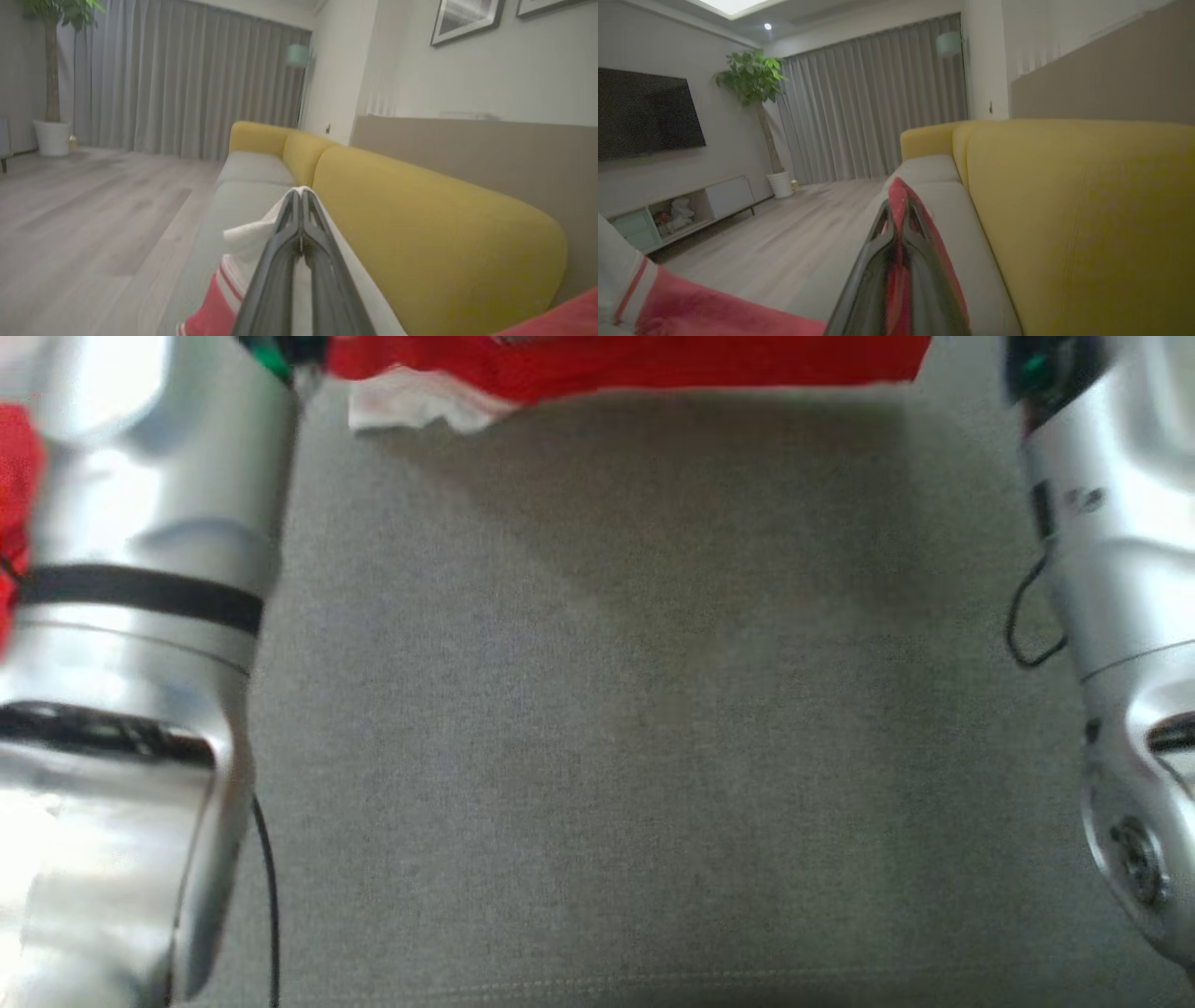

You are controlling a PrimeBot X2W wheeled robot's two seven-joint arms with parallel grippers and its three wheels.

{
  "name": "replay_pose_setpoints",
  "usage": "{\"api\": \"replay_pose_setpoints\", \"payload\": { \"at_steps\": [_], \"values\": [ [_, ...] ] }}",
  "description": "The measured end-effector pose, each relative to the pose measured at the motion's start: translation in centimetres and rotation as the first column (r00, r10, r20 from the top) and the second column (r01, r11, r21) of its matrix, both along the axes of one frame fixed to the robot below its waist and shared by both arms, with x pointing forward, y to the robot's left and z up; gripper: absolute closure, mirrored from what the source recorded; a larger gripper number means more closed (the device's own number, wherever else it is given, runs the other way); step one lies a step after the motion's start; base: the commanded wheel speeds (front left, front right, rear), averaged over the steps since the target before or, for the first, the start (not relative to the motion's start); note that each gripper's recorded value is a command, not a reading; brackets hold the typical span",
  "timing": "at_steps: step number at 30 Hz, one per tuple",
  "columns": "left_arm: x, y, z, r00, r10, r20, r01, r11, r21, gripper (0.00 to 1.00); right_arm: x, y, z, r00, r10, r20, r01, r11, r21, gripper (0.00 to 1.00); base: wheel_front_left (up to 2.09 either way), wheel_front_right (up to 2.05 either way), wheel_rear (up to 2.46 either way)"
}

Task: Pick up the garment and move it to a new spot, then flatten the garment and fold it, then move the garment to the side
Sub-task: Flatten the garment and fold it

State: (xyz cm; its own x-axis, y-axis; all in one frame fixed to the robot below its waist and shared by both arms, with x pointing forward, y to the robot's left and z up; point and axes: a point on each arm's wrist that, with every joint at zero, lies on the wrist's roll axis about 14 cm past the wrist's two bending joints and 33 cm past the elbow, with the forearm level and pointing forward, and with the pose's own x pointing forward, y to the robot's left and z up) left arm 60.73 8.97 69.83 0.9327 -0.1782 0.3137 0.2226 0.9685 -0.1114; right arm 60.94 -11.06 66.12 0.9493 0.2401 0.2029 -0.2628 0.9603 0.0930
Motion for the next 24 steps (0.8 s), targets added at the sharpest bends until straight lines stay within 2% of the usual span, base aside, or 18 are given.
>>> {"api": "replay_pose_setpoints", "payload": {
  "at_steps": [5,11,15,19,23,24],
  "values": [
    [1.3,1.3,-10.4,0.968,0.019,-0.248,-0.022,1.000,-0.010,1.00,1.0,0.9,-9.9,0.971,0.007,-0.239,-0.026,0.997,-0.073,1.00,0.00,0.00,0.00],
    [0.4,2.2,-19.7,0.893,0.011,-0.449,-0.029,0.999,-0.033,1.00,0.9,1.5,-16.5,0.930,0.017,-0.368,-0.051,0.995,-0.082,1.00,0.00,0.00,0.00],
    [-0.5,2.2,-22.2,0.869,-0.002,-0.495,-0.026,0.998,-0.049,1.00,0.1,2.2,-18.7,0.921,0.043,-0.386,-0.066,0.997,-0.048,1.00,0.00,0.00,0.00],
    [-1.1,1.7,-22.0,0.886,-0.031,-0.462,-0.014,0.996,-0.094,1.00,-2.1,2.2,-21.6,0.903,0.055,-0.427,-0.061,0.998,0.000,1.00,0.00,0.00,0.00],
    [-4.5,2.9,-23.3,0.888,-0.022,-0.459,-0.040,0.991,-0.126,1.00,-6.1,0.5,-24.6,0.875,0.041,-0.482,-0.028,0.999,0.034,1.00,0.00,0.00,0.00],
    [-7.0,4.1,-24.7,0.880,-0.002,-0.475,-0.074,0.987,-0.141,1.00,-8.4,-0.8,-26.2,0.855,0.024,-0.519,0.004,0.999,0.052,1.00,0.00,0.00,0.00]
  ]
}}
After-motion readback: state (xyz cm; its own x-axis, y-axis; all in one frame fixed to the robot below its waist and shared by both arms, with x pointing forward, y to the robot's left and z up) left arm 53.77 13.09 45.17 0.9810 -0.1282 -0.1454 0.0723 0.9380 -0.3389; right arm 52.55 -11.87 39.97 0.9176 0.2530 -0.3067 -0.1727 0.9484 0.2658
